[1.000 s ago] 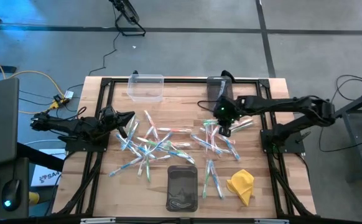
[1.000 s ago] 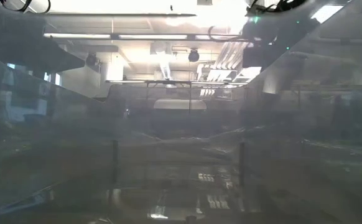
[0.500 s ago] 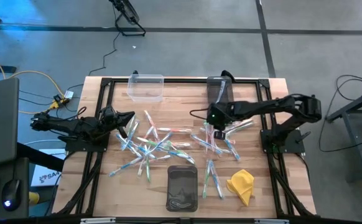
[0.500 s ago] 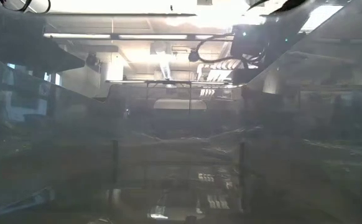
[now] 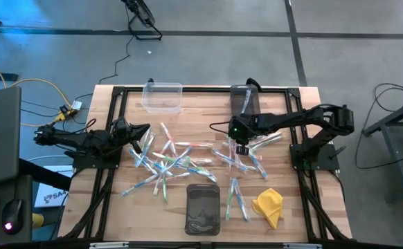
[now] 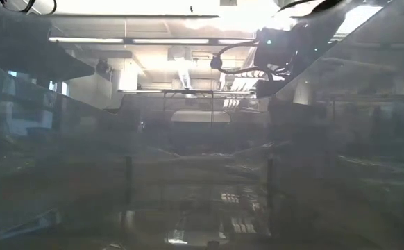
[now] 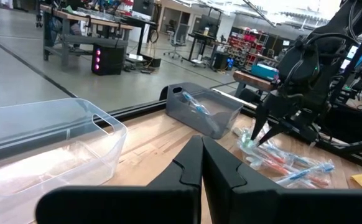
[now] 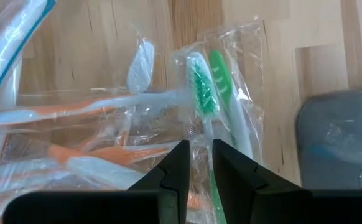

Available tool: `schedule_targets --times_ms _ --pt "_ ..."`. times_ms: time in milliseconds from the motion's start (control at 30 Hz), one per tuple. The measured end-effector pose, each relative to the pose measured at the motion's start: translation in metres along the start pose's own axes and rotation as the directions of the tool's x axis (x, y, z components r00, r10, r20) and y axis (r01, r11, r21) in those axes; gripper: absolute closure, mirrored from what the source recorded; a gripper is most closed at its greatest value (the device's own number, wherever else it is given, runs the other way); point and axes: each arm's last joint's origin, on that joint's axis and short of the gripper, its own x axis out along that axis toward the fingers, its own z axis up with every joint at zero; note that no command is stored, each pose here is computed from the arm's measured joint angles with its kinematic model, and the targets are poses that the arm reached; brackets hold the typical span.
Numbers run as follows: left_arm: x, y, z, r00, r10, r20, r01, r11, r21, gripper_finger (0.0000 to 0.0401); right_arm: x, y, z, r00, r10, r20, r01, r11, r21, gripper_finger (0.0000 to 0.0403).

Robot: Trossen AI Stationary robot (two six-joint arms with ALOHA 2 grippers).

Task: Pick & Place Toothbrushes
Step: Put the green toothbrush into the transparent bin

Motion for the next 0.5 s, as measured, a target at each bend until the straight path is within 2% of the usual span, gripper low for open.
schedule_targets --times_ms 333,500 --pt "0.000 0.000 0.000 1.000 0.000 0.000 0.000 1.000 0.000 0.0401 -0.001 0.001 0.003 0.999 0.023 0.032 -0.024 1.000 0.005 0.0341" --pt "0.000 0.000 0.000 1.000 -0.001 0.000 0.001 1.000 0.000 0.0401 -0.010 0.006 0.004 0.998 -0.018 0.059 0.019 1.000 -0.017 0.0341"
